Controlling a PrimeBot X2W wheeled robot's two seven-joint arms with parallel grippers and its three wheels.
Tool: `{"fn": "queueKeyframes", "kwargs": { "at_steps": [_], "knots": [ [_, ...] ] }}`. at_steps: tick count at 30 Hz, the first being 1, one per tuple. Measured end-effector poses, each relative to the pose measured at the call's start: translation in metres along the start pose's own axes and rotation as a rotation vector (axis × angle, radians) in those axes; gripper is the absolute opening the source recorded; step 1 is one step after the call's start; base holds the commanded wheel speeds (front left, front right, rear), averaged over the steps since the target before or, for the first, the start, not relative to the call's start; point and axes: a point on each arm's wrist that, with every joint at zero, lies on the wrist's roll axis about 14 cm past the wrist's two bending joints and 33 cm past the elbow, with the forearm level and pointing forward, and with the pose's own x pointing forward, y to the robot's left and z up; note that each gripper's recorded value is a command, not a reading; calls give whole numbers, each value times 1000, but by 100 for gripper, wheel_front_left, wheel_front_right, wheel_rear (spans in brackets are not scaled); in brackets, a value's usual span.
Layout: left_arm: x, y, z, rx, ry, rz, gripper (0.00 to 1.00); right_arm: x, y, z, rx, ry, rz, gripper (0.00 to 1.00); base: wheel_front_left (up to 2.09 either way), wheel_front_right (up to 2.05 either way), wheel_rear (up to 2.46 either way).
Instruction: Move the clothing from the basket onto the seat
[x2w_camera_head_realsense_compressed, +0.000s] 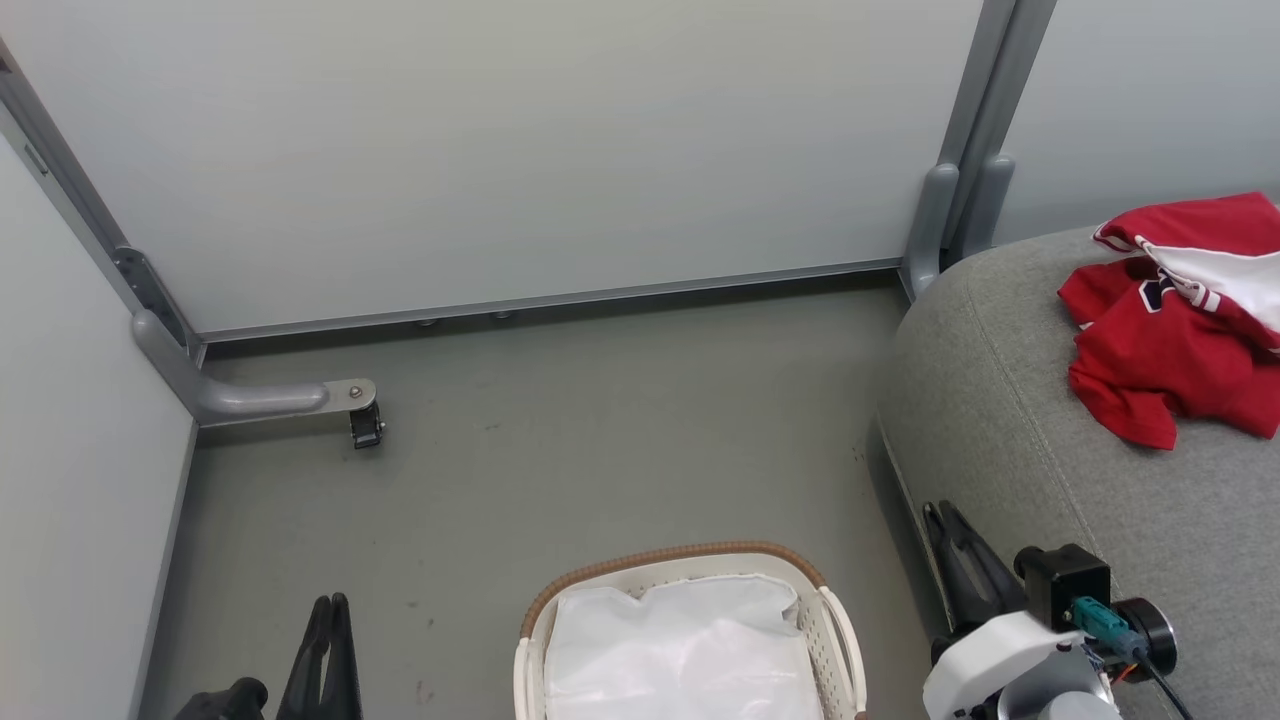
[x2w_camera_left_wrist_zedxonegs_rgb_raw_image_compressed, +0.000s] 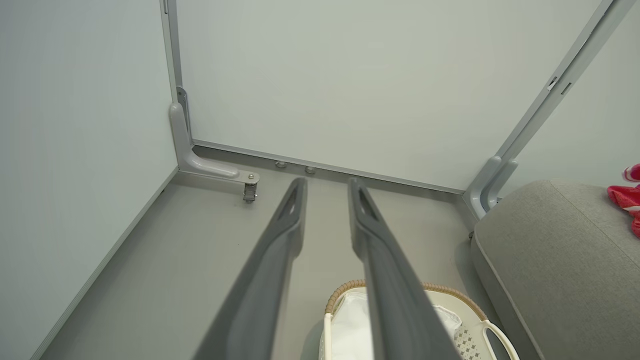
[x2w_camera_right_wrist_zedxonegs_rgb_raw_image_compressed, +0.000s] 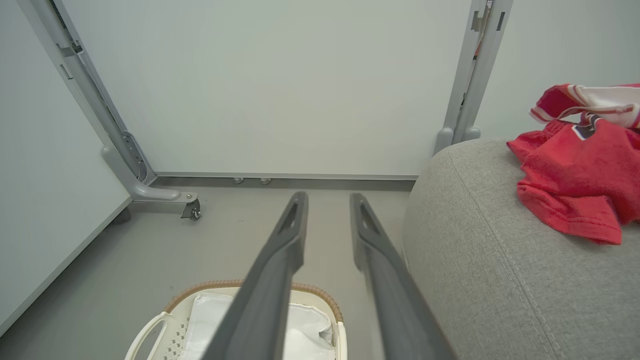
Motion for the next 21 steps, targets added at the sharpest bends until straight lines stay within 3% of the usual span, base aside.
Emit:
{"fn": "queueKeyframes", "kwargs": {
  "at_steps": [21],
  "knots": [
    [8, 14, -3, -297, 40, 82, 0, -6, -26, -9, 354, 35, -130, 0, 0, 0, 0]
  ]
}}
